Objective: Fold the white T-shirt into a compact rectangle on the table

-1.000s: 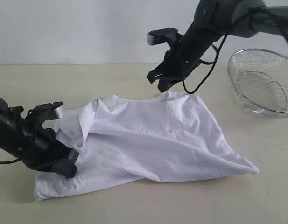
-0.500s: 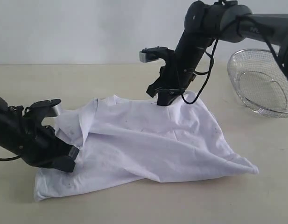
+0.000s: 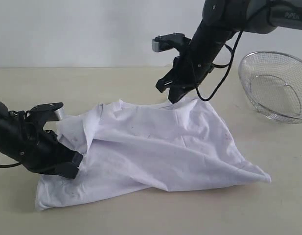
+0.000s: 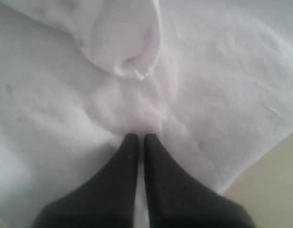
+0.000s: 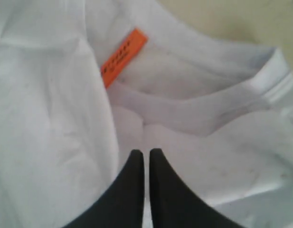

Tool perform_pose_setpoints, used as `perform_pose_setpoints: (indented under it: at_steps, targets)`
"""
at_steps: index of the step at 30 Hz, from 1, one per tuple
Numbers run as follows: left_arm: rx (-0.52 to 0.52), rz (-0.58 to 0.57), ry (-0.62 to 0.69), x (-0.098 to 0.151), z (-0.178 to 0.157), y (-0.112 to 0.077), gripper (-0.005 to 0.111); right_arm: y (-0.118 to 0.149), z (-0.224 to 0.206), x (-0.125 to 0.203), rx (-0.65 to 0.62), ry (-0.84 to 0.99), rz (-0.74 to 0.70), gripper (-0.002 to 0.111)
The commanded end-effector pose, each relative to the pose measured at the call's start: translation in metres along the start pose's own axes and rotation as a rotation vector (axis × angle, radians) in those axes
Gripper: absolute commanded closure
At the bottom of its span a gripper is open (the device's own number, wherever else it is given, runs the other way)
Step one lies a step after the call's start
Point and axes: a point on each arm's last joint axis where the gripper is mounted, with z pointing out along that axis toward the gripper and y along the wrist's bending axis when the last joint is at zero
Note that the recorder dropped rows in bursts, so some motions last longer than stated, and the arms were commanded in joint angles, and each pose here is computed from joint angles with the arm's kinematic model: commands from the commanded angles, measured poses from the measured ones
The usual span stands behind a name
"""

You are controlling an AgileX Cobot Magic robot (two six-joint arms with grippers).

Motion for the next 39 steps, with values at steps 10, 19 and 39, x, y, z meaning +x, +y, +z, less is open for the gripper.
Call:
perform_pose_setpoints:
  at_steps: [10,19,39]
  targets:
    - [-0.003,-0.012,0.002,0.001,0.001,-0.001,0.102,-0.001,0.038,0.025,-0.131,0.243,-0.049,0.108]
    - [-0.019,-0.008,-0.012,0.000,0.001,0.001,0.102,0.007,0.006,0.028,-0.093,0.224,-0.023,0.108]
    - [-0.032,0.005,-0.012,0.000,0.001,0.002,0.102,0.028,0.011,0.087,-0.177,0.387,0.049,0.108]
